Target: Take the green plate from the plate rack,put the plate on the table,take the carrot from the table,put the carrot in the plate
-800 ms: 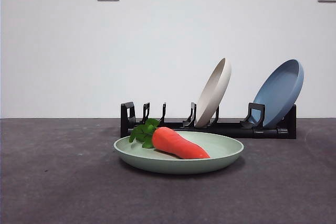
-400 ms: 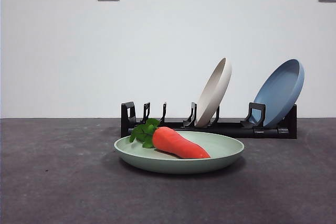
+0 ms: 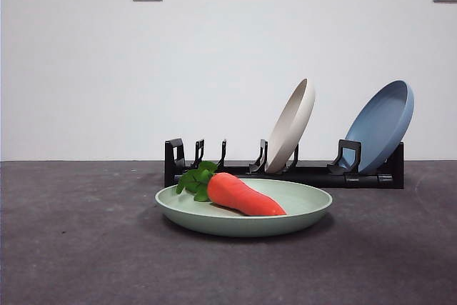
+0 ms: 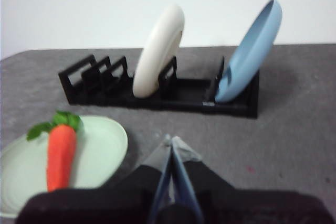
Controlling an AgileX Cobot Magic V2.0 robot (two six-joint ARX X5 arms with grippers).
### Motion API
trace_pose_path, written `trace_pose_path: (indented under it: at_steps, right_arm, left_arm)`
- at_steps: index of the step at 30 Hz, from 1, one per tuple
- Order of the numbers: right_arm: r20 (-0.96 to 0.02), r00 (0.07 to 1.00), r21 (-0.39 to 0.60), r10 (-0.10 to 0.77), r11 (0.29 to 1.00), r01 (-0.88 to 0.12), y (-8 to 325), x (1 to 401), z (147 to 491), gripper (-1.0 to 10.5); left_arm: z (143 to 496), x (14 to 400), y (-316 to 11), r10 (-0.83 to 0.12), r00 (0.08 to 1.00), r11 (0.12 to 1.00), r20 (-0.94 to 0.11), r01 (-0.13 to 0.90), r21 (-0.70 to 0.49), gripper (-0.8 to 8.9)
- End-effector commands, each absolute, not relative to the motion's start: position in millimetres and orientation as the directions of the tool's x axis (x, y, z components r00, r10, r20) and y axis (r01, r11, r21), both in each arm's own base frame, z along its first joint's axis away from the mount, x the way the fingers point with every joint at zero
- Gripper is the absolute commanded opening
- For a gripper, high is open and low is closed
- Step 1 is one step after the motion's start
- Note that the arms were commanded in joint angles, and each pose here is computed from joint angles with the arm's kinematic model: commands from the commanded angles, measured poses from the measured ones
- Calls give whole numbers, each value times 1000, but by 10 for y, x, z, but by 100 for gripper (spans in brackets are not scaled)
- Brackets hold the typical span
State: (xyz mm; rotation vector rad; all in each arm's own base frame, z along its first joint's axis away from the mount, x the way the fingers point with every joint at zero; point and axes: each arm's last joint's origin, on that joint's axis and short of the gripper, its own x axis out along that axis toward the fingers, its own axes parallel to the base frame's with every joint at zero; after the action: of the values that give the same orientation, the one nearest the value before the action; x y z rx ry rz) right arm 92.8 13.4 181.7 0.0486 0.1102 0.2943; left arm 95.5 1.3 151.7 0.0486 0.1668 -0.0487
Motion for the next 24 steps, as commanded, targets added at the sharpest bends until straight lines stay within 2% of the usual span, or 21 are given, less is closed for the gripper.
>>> trace_pose_path:
  at_steps: [1,10,24]
  right_arm:
    - [-107,957,78,268,962,-261,126,942,1712,1]
    - [-163,955,142,247,964,-225,121,950,1490,1]
    - [-161,956,156,247,962,-222,121,950,1493,1]
  left_arm:
    - [1474,960,16,-40,983,998,-177,48,38,-3]
    - [1474,960,16,-41,983,998,-177,48,38,-3]
    - [1474,960,16,-40,983,998,-177,47,38,-3]
